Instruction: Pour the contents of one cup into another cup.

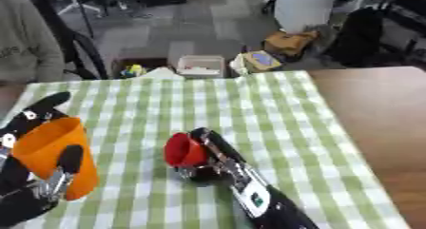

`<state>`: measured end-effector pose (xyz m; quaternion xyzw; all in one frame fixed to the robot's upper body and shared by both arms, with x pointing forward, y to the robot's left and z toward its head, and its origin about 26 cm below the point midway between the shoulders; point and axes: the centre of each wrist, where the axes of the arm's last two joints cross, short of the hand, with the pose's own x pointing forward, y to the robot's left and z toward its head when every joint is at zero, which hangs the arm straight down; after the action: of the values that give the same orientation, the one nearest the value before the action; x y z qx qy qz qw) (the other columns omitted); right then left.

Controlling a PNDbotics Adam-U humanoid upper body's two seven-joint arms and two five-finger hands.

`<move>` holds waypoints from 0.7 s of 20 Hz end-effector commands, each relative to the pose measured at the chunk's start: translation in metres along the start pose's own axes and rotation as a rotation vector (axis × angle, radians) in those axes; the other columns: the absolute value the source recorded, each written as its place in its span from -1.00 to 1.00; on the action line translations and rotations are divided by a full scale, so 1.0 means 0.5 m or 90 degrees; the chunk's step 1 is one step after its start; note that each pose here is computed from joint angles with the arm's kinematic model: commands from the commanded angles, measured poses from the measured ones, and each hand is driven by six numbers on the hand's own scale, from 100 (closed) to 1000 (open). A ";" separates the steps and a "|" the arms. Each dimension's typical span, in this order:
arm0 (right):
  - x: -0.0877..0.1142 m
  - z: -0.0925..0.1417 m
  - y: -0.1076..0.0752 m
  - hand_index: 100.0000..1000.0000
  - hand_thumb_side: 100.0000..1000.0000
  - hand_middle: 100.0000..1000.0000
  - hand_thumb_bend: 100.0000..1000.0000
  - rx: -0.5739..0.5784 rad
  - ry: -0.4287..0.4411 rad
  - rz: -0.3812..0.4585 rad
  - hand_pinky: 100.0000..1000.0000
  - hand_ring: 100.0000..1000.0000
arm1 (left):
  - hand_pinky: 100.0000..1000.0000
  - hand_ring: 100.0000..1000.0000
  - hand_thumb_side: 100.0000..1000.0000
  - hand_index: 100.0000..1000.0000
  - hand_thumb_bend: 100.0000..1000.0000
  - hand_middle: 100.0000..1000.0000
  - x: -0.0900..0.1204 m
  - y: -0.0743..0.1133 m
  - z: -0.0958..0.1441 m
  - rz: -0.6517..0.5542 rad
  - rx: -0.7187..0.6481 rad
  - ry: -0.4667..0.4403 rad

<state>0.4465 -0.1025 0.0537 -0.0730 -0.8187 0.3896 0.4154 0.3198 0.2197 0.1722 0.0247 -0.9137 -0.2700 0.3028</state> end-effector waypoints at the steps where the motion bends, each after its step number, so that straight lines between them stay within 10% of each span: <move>1: 0.012 -0.012 -0.005 -0.13 -1.00 -0.91 -1.00 -0.019 -0.011 -0.002 -0.29 -0.70 | -1.00 -0.68 -0.07 0.65 -1.00 -0.19 0.018 0.012 -0.013 -0.007 -0.001 -0.024; 14: 0.044 -0.030 -0.022 -0.13 -1.00 -0.91 -1.00 -0.012 -0.070 0.004 -0.29 -0.69 | -1.00 -0.68 -0.18 0.60 -1.00 -0.22 0.081 0.049 -0.036 -0.031 -0.061 -0.076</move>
<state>0.4430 -0.0938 0.0661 -0.0600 -0.8347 0.3866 0.3875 0.3034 0.2206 0.2064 0.0132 -0.9153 -0.3080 0.2593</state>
